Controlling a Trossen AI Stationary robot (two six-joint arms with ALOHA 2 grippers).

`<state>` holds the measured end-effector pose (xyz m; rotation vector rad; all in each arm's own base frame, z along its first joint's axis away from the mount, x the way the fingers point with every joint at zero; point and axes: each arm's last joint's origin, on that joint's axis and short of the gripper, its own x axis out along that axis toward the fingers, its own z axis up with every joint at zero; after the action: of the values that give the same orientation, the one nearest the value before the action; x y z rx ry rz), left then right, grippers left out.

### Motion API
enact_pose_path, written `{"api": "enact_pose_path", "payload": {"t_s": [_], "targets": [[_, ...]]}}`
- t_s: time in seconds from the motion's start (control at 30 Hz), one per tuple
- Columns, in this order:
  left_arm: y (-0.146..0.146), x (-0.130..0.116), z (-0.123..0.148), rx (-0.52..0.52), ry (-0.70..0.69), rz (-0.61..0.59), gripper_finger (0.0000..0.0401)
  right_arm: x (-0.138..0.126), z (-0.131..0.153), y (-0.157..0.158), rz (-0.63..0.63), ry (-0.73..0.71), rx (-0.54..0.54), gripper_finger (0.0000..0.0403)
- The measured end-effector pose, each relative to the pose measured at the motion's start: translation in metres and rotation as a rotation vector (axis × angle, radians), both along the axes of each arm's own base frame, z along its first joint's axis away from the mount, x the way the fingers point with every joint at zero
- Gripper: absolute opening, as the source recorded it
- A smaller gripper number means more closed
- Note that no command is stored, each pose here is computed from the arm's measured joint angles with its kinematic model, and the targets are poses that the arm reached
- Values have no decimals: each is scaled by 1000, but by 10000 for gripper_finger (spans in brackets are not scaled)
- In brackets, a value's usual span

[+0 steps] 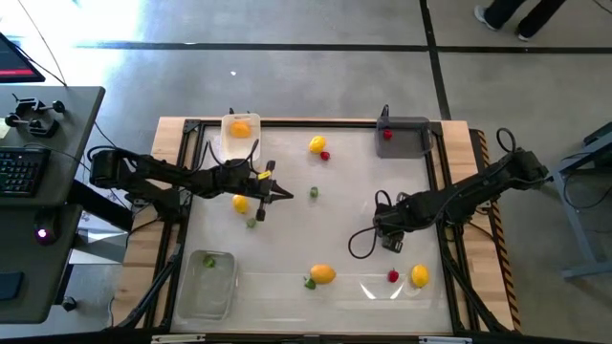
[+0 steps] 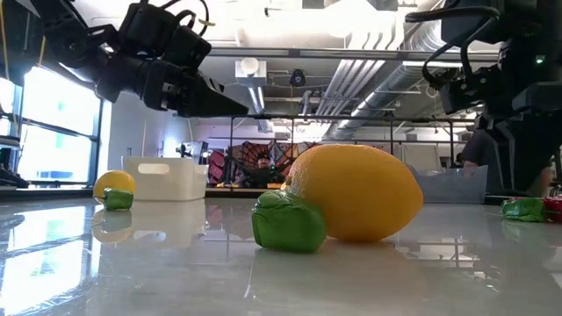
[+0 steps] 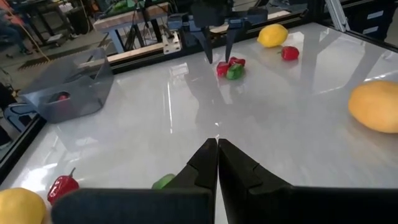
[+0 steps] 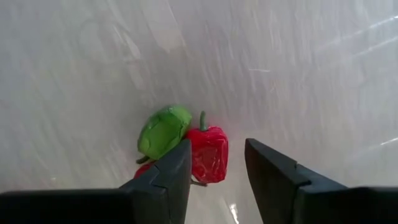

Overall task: Sort produce into baskets
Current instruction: Put the red bell pepper into the black bin

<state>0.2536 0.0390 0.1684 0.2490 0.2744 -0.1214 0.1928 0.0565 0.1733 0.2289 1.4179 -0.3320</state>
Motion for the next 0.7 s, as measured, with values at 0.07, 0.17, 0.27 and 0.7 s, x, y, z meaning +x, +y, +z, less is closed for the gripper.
{"api": "enact_pose_path", "payload": {"t_s": [0.07, 0.17, 0.27, 0.7], "targets": [[0, 0, -1, -2, 9, 0, 0, 0, 0, 1, 6, 0, 0, 148], [0, 0, -1, -3, 16, 0, 0, -1, 0, 3, 3, 0, 1, 162], [0, -1, -2, -4, 21, 0, 0, -1, 0, 4, 8, -1, -2, 180], [0, -1, -2, -5, 24, 0, 0, -8, -11, 1, 20, 25, -10, 193]]}}
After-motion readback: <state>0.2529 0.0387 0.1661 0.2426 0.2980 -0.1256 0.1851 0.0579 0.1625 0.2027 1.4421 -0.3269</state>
